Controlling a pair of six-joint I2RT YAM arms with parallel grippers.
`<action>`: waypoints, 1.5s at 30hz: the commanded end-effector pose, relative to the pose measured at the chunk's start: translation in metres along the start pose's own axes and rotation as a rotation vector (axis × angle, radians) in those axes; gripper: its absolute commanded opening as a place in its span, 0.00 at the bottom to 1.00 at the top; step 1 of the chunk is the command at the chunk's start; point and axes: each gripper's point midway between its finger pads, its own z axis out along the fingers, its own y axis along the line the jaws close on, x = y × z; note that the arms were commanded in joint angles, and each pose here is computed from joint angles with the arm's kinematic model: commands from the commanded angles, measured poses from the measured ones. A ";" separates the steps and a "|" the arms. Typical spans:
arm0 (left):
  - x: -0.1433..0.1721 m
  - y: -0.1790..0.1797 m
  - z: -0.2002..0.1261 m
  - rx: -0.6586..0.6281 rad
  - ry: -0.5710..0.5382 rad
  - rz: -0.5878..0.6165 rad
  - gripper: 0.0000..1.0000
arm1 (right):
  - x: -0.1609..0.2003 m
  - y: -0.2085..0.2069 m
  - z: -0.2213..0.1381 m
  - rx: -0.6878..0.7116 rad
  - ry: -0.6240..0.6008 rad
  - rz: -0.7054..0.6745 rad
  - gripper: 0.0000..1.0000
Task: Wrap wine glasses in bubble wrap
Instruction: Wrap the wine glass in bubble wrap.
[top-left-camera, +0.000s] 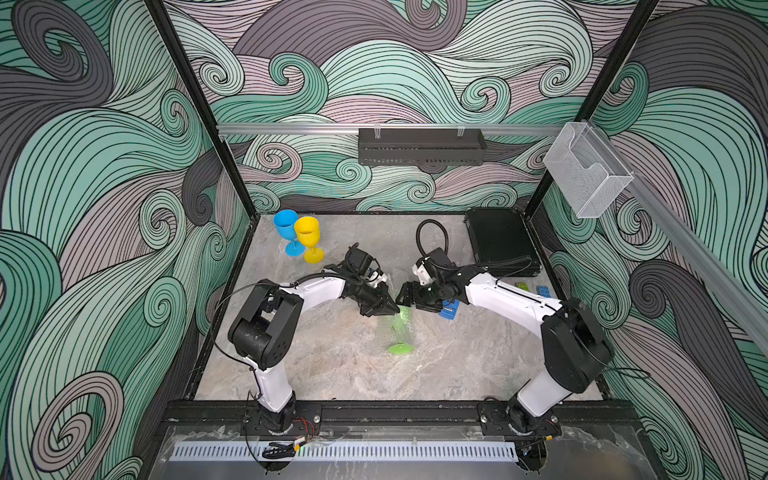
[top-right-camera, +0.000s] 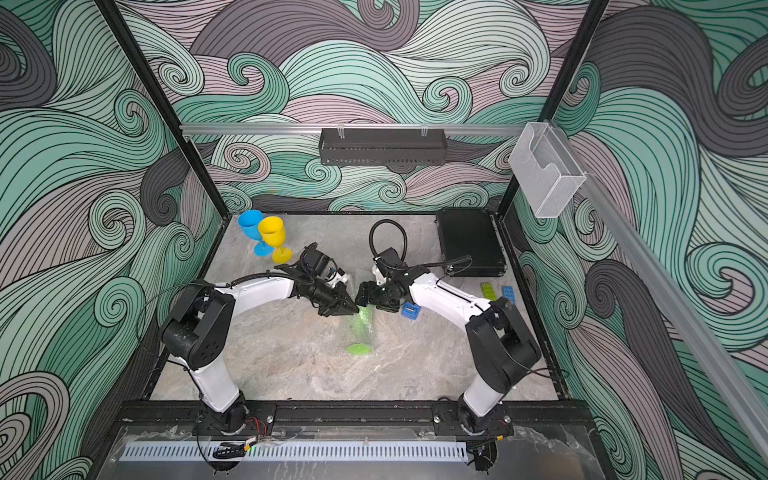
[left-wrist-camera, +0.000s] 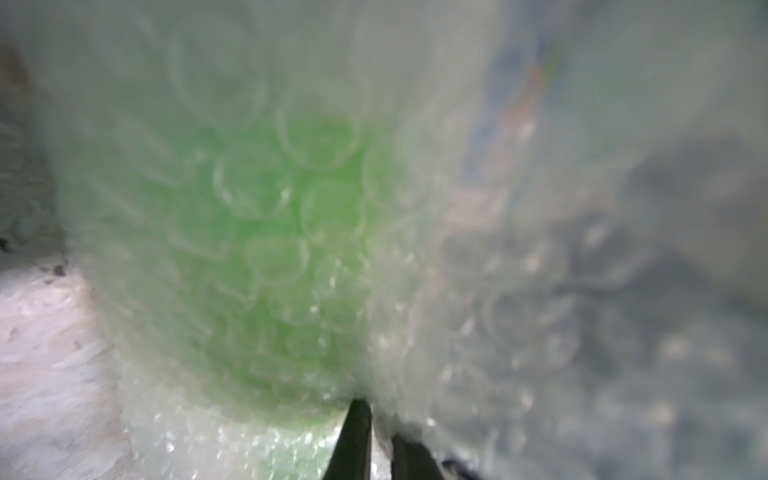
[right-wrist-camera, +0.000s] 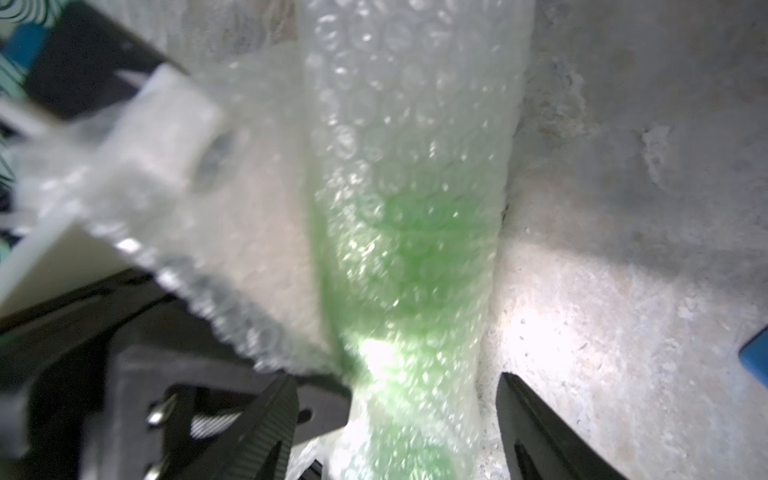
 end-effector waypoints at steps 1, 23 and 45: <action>-0.012 0.037 0.007 -0.148 -0.049 -0.033 0.12 | 0.017 -0.001 -0.009 -0.004 0.028 0.006 0.77; -0.011 0.030 0.003 -0.139 -0.056 -0.026 0.10 | -0.011 -0.025 0.023 -0.016 0.072 0.023 0.80; -0.017 -0.012 -0.025 -0.017 -0.097 -0.005 0.00 | 0.004 -0.046 0.049 0.013 0.120 0.055 0.77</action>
